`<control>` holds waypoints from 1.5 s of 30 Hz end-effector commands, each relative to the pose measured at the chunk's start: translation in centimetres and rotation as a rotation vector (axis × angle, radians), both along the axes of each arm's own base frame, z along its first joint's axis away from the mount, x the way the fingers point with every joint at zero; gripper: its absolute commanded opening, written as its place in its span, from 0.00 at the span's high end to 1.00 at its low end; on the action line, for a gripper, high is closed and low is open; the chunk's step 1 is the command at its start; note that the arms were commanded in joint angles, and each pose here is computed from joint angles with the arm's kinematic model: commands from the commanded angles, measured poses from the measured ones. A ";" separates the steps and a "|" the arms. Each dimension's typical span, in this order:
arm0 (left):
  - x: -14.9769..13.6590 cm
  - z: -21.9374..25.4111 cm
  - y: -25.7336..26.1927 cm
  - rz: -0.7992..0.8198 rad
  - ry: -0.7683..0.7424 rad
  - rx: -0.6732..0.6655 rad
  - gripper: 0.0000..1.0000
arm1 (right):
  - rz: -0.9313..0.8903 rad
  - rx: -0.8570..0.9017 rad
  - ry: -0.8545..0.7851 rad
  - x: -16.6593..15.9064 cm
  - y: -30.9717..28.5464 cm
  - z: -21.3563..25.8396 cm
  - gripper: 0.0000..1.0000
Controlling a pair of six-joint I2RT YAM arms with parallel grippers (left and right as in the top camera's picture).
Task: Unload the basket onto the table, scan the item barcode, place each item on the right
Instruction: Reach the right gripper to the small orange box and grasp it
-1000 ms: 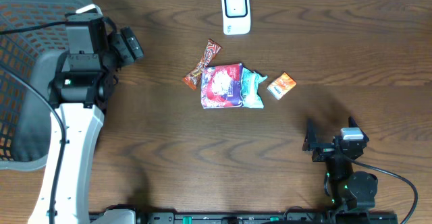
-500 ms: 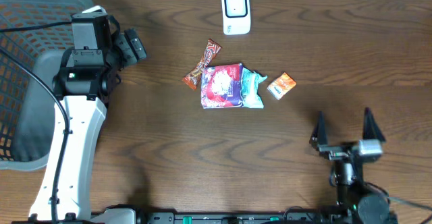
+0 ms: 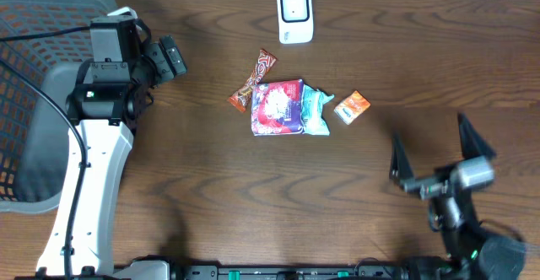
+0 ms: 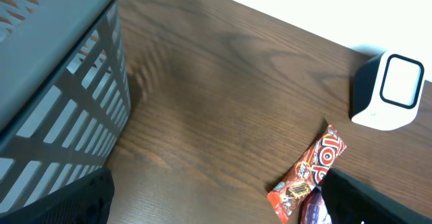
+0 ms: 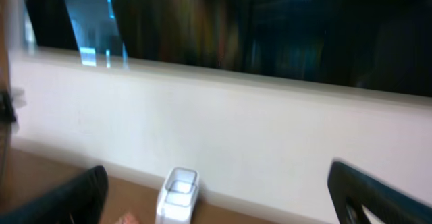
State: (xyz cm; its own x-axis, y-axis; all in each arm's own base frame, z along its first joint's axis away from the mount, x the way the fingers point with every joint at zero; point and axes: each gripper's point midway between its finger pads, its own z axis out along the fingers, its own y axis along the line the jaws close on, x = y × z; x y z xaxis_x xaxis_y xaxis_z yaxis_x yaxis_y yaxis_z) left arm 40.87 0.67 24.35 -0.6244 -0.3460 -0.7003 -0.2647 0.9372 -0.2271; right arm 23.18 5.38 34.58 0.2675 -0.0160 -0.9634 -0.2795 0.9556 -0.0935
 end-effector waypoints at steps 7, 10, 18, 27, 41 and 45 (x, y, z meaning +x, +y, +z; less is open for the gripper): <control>0.2 0.3 -0.1 -0.001 -0.008 -0.008 0.02 | 0.478 -0.054 0.418 4.7 7.5 -1.1 0.01; 0.2 0.3 -0.1 -0.001 -0.008 -0.008 0.02 | 0.709 -0.057 0.421 4.6 10.1 -1.8 0.01; 0.2 0.3 -0.1 -0.001 -0.008 -0.008 0.02 | 0.572 0.345 0.695 12.2 9.0 -5.2 0.01; 0.2 0.3 -0.1 -0.001 -0.008 -0.008 0.02 | -0.187 0.390 1.156 14.5 0.0 -14.9 0.01; 0.2 0.3 -0.1 -0.001 -0.008 -0.008 0.02 | -0.193 0.529 1.312 16.9 1.7 -20.3 0.24; 0.2 0.3 -0.1 -0.001 -0.008 -0.008 0.02 | -0.196 0.522 1.369 17.3 2.8 -22.8 0.36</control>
